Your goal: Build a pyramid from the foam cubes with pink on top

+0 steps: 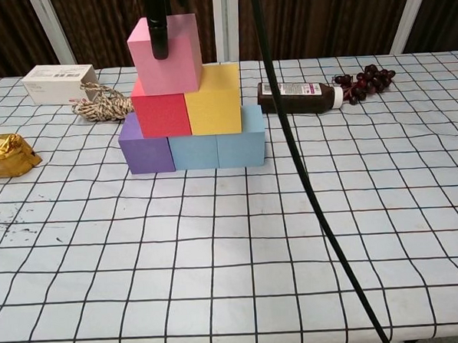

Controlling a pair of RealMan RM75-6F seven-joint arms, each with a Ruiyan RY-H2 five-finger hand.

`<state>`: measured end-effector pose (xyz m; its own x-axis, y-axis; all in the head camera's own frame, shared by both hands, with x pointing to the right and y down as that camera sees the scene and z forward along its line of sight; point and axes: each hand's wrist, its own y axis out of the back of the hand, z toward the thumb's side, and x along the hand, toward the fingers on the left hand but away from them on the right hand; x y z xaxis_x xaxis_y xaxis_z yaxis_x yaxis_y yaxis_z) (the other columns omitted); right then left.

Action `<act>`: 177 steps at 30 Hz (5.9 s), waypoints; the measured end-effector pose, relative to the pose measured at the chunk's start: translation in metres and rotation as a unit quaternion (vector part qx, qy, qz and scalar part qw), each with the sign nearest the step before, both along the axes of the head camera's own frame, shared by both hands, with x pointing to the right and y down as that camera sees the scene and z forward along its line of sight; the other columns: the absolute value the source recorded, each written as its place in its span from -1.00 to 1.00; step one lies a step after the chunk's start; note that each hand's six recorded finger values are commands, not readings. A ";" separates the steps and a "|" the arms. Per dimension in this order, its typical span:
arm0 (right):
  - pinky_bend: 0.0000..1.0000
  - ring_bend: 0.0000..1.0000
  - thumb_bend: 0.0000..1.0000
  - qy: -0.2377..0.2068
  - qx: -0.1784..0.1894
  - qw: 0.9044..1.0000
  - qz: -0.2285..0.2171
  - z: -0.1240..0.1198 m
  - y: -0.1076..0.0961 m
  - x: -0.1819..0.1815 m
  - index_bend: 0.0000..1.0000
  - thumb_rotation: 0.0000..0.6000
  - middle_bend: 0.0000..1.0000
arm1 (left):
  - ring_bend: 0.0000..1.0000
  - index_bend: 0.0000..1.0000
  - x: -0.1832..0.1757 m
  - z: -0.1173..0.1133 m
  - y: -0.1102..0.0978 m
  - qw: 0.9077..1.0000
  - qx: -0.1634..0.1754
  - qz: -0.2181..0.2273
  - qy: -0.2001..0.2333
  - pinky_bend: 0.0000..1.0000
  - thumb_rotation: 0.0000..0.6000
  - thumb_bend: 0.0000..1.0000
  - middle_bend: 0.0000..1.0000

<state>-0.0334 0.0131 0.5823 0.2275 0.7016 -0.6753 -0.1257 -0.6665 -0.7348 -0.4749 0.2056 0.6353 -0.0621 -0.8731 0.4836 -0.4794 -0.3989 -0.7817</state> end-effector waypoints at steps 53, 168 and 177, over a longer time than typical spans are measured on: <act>-1.00 -0.90 -0.89 -0.012 -0.018 1.000 -0.002 0.004 0.000 0.010 -1.00 1.00 -0.79 | -0.78 -0.69 0.001 0.001 0.001 1.000 -0.004 0.003 -0.001 -0.64 1.00 -0.93 -0.71; -1.00 -1.00 -1.00 -0.104 0.106 0.987 0.057 0.007 0.040 0.312 -1.00 1.00 -1.00 | -0.78 -0.69 0.025 -0.026 -0.014 0.996 0.065 0.024 -0.058 -0.63 1.00 -0.95 -0.71; -1.00 -1.00 -1.00 -0.049 0.170 0.981 0.086 -0.028 0.112 0.404 -1.00 1.00 -1.00 | -0.79 -0.69 0.025 -0.049 0.002 0.987 0.099 0.050 -0.114 -0.64 1.00 -1.00 -0.71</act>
